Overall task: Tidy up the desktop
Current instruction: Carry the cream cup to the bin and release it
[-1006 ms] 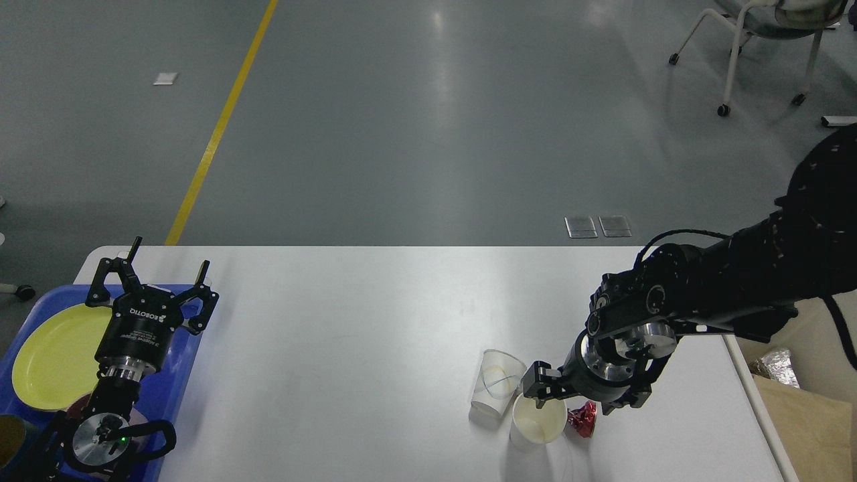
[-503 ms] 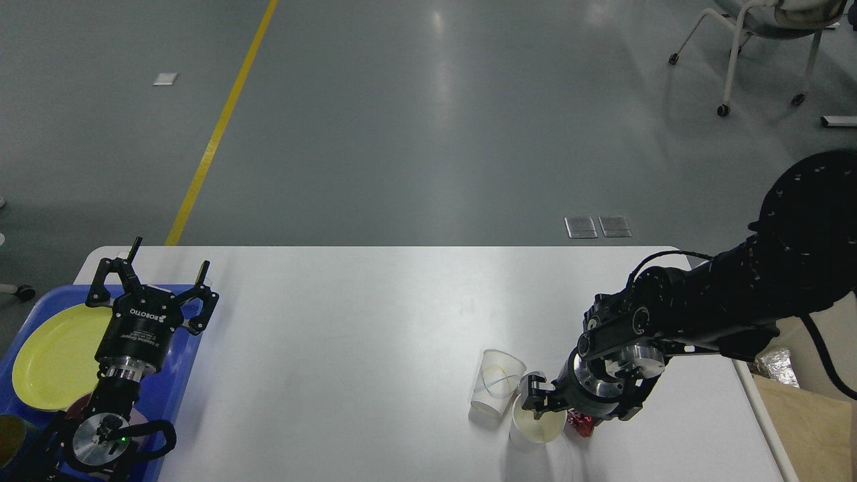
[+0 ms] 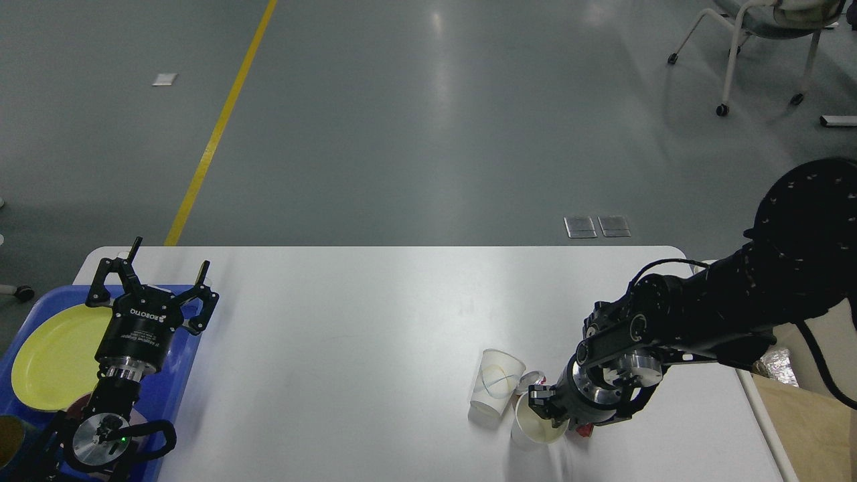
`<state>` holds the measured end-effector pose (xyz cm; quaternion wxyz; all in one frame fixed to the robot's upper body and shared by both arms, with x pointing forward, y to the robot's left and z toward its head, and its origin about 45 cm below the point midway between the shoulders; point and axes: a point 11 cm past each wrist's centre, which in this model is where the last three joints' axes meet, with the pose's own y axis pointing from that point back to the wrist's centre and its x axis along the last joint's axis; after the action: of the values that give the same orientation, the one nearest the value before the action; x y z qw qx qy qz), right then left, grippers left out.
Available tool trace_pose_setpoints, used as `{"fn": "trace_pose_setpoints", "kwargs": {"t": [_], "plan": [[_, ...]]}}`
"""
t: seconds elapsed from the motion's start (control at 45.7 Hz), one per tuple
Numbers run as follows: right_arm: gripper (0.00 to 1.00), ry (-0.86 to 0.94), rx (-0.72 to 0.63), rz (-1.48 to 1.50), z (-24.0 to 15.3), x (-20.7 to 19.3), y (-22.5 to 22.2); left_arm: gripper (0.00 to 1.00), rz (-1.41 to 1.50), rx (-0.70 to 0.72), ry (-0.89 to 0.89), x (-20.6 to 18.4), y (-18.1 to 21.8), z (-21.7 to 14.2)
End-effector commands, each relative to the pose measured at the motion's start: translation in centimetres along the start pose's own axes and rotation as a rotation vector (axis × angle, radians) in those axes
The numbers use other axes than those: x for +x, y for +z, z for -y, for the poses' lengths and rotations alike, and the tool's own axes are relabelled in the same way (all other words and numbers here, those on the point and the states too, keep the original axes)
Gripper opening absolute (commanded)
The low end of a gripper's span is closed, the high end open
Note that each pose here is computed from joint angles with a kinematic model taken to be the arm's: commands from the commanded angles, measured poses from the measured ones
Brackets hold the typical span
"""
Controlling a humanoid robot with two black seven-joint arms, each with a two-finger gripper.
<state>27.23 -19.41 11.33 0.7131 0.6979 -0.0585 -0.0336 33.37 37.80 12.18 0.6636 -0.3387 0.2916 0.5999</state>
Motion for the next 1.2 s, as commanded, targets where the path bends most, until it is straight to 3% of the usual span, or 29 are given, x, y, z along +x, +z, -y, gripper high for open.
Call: {"fn": "trace_pose_setpoints", "kwargs": {"t": [0.0,0.35,0.525,0.918,1.181], "plan": [[0.00,0.003,0.001,-0.003,-0.2,0.0,-0.1,0.96,0.000,0.000,0.000,0.0,0.0,0.0],[0.00,-0.014,0.011,0.005,-1.6,0.5,-0.2,0.96,0.000,0.000,0.000,0.0,0.0,0.0],[0.00,-0.040,0.038,0.035,-6.8,2.0,1.2,0.96,0.000,0.000,0.000,0.0,0.0,0.0],[0.00,0.049,0.069,-0.033,-23.5,5.5,2.9,0.96,0.000,0.000,0.000,0.0,0.0,0.0],[0.00,0.110,0.030,-0.008,-24.7,6.4,4.1,0.96,0.000,0.000,0.000,0.0,0.0,0.0]]}}
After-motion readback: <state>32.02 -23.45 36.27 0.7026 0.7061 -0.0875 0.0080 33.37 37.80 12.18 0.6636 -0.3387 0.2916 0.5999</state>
